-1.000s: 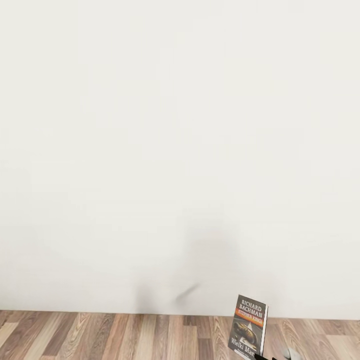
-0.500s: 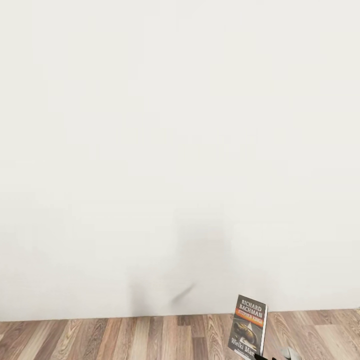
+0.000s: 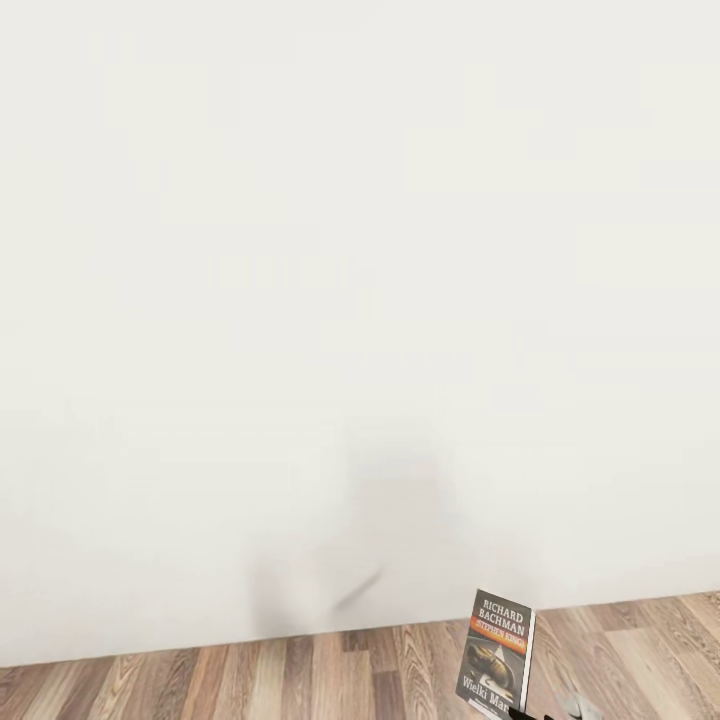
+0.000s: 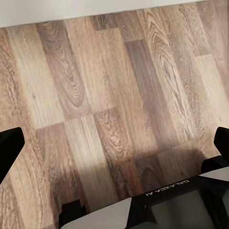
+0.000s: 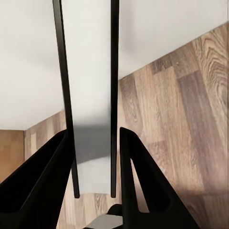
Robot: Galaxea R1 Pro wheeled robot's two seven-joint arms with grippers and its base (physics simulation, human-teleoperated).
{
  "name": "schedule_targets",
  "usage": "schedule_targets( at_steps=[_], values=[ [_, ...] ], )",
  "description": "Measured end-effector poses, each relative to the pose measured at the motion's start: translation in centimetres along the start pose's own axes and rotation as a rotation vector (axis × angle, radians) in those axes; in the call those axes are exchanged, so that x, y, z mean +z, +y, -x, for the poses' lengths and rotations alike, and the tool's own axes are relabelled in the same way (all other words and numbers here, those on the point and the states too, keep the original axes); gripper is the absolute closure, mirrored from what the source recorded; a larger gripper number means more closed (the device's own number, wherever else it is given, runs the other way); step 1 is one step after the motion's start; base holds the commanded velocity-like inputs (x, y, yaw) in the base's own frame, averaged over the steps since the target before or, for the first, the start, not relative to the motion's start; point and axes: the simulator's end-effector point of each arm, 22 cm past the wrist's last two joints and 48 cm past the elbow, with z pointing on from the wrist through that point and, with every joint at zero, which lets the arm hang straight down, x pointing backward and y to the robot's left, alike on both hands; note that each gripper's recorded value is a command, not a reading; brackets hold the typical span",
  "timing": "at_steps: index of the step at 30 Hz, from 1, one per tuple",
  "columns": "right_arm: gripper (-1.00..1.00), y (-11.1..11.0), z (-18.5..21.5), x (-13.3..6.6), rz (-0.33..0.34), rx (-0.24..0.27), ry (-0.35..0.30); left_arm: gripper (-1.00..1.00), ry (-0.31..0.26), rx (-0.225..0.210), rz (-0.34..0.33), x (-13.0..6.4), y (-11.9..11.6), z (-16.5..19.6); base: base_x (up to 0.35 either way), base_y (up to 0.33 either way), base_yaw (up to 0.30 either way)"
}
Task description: In the bedroom, move the book from the bed onto either nightstand, and place the two sandals side by side next to the bed.
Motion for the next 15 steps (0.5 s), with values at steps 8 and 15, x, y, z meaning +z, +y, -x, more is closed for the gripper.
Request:
schedule_targets(
  at_steps=[8, 15],
  values=[
    [1.00, -0.01, 0.00, 0.00, 0.000, 0.000, 0.000, -1.00, 0.000, 0.000, 0.000, 0.00, 0.00, 0.02, 0.000, 0.000, -0.147],
    [1.00, -0.01, 0.00, 0.00, 0.000, 0.000, 0.000, -1.00, 0.000, 0.000, 0.000, 0.00, -0.01, -0.02, 0.000, 0.000, -0.170]
  ],
)
